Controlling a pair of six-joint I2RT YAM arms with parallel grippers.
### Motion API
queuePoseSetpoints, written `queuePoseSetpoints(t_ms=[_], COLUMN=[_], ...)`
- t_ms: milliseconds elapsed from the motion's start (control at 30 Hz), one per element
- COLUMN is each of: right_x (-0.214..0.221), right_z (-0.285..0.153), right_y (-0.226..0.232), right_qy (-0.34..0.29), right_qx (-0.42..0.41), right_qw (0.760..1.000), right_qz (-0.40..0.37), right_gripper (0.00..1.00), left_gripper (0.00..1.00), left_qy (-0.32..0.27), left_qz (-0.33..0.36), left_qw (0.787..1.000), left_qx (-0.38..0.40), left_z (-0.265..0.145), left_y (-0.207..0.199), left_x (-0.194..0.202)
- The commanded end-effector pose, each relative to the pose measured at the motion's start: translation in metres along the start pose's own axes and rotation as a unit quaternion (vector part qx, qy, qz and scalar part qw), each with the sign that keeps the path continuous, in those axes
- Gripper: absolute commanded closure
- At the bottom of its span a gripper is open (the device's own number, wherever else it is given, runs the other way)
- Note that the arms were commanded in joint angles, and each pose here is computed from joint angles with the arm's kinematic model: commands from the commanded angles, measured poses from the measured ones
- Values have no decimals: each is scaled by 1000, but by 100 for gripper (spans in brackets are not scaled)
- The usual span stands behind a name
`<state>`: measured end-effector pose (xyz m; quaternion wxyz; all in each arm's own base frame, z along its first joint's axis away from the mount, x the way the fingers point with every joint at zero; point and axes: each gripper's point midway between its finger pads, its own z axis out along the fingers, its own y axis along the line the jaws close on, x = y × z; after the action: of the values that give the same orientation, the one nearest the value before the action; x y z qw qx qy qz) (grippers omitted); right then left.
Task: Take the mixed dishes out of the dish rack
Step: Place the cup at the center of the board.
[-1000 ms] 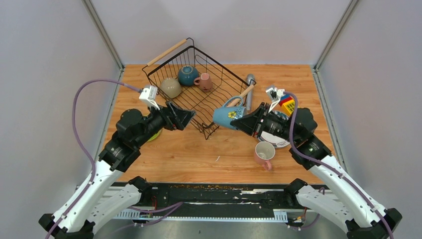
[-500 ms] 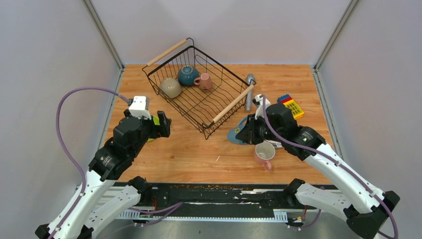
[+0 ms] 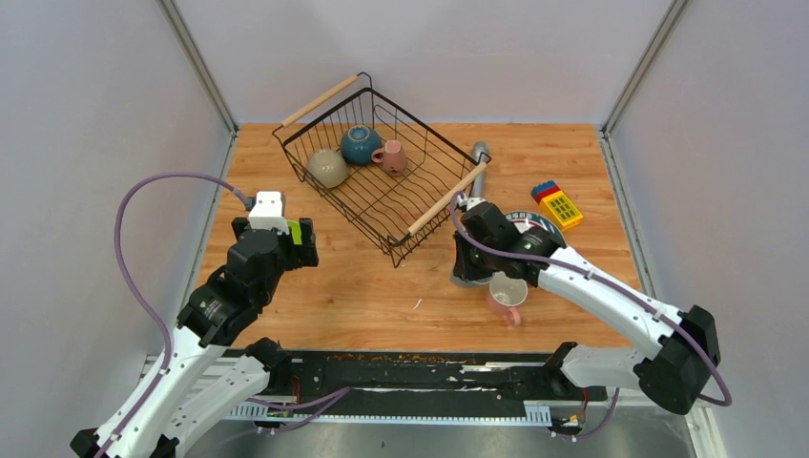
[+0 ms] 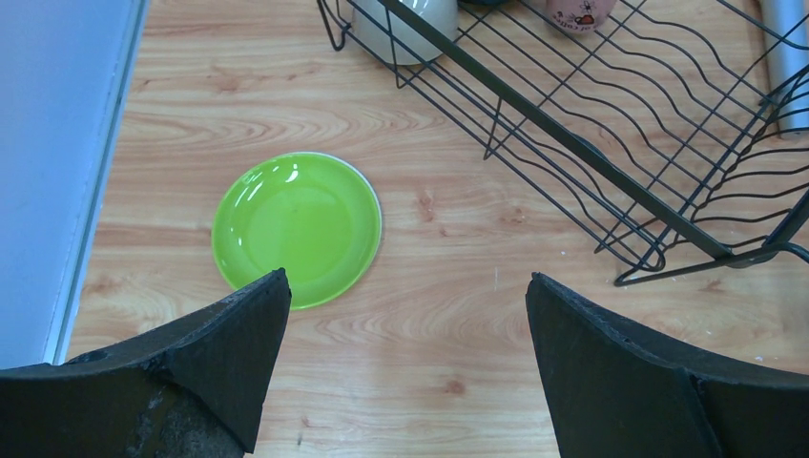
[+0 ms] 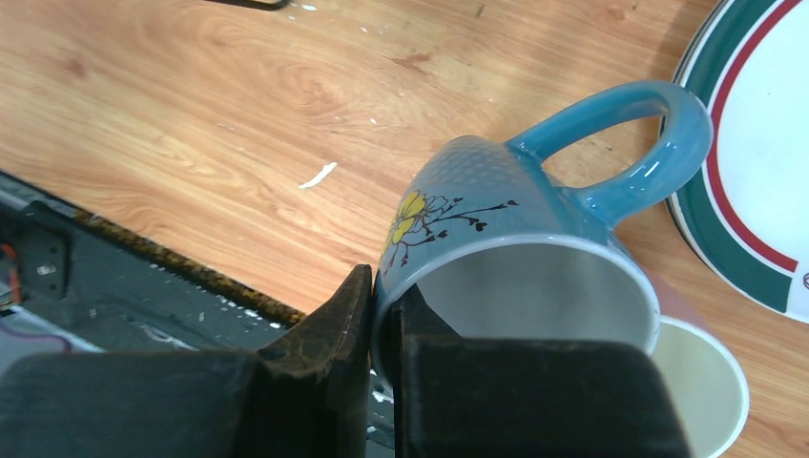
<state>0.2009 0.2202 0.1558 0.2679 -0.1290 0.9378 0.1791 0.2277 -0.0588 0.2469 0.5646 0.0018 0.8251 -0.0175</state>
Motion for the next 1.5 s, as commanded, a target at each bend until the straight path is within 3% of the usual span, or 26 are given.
queuePoseSetpoints(t_ms=[0,333,800,1167,1467], right_x=[-22,-4,-7,-44,-67], right_z=[8,42,34,-28,-93], right_y=[1,-6,4,2,-45], right_qy=[-30,23,16,-104,-251], right_qx=[27,61,43,27,103], right_qw=[999,997,999,994,962], right_qz=[-17,-27,-26,-19,11], right_gripper=[100,99,48,15,0], left_gripper=[0,0,0,0,0], left_qy=[-17,-17,-11,-2,16], left_qz=[1,15,22,-2,-43], left_qw=[1000,1000,1000,999,997], left_qx=[-15,-15,-8,33,69], left_z=[0,0,2,10,38], left_y=[6,7,4,-21,-68], left_x=[-8,-9,-7,-18,-60])
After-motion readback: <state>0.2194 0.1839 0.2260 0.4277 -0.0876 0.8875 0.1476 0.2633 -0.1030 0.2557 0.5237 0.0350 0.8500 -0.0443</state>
